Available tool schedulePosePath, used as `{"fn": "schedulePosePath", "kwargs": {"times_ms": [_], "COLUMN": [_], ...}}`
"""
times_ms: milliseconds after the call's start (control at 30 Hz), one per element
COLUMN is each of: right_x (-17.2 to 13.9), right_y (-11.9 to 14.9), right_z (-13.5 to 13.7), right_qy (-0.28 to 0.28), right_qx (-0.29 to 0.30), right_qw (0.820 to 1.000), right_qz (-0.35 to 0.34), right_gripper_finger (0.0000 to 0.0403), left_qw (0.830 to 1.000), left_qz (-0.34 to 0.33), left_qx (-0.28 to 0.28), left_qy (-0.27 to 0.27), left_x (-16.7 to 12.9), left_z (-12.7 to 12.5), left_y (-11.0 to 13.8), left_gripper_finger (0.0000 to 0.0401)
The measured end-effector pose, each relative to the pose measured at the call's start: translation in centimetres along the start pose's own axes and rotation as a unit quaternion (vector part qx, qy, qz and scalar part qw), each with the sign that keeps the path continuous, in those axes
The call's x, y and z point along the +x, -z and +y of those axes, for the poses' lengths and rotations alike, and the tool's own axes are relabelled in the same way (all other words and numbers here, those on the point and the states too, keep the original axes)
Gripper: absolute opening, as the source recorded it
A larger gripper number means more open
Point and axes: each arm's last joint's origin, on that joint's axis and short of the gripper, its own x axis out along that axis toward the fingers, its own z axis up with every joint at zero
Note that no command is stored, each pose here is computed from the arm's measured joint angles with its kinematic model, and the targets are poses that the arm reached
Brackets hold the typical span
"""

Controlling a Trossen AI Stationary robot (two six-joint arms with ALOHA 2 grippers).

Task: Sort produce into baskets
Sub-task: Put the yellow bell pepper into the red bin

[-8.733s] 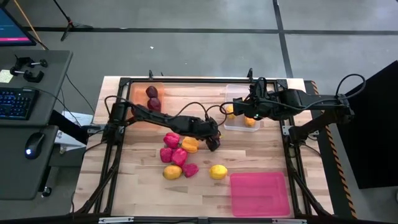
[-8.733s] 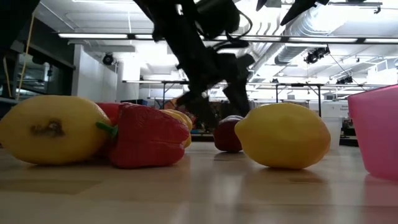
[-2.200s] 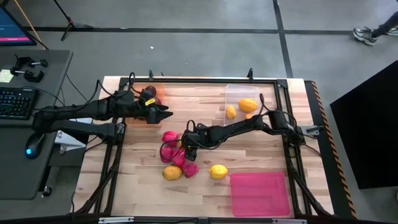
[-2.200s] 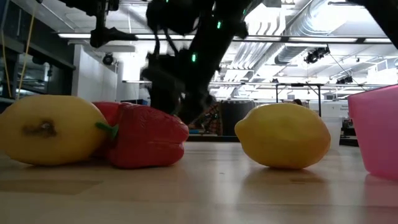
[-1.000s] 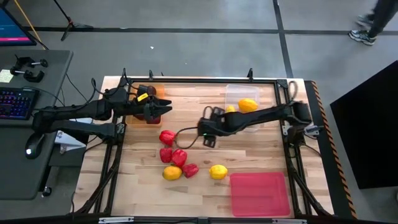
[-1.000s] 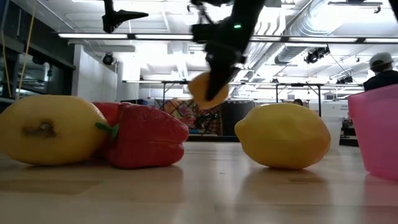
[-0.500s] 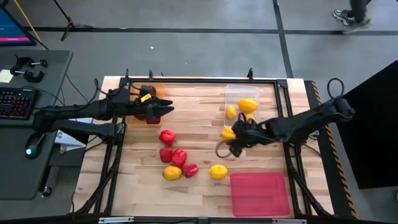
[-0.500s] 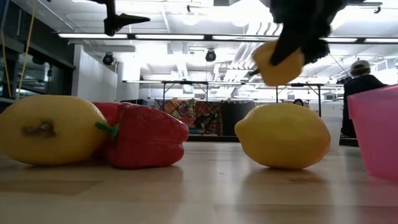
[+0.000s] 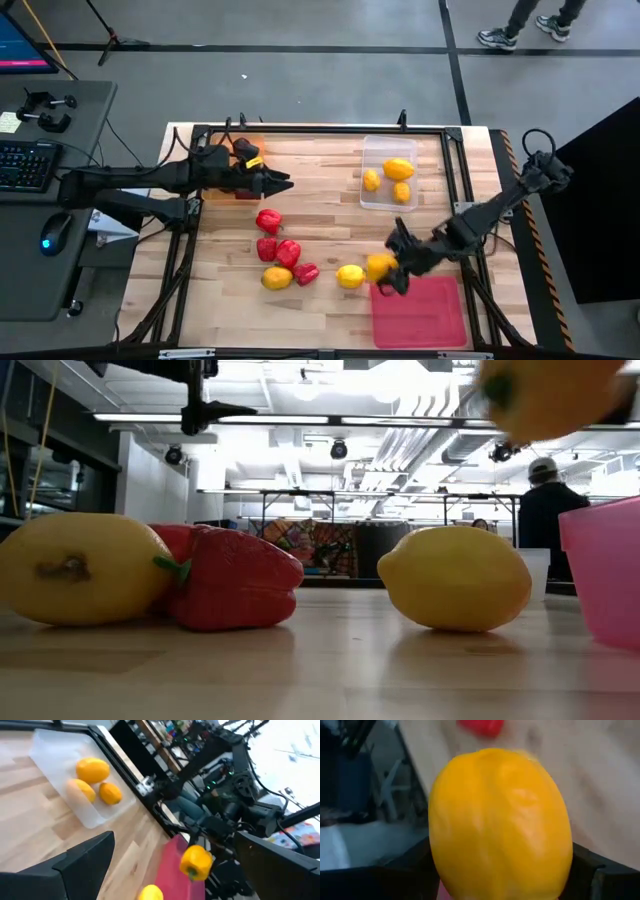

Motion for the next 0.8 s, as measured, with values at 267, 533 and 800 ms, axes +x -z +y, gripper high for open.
{"fn": "schedulePosePath", "kwargs": {"times_ms": [267,533,800], "right_x": [0.7,2.8,3.5], "right_y": [6.4,11.0,11.9], "right_z": [1.8,2.0,1.7], "right_qy": [0.01,0.054,0.083], "right_qx": [0.083,0.159,0.179], "right_qw": [0.995,0.985,0.973], "right_qz": [0.055,0.045,0.122], "right_gripper_finger": [0.0268,0.0268,0.0278], "left_qw": [0.999,0.999,0.998], "left_qz": [-0.014,-0.018,-0.029], "left_qx": [0.003,-0.01,-0.017], "left_qy": [0.034,0.041,0.054], "left_x": [1.3,1.4,1.4], "left_z": [-0.2,-0.3,-0.5], "left_y": [-0.2,-0.3,-0.5], "left_gripper_finger": [0.0397,0.0397,0.0397]}}
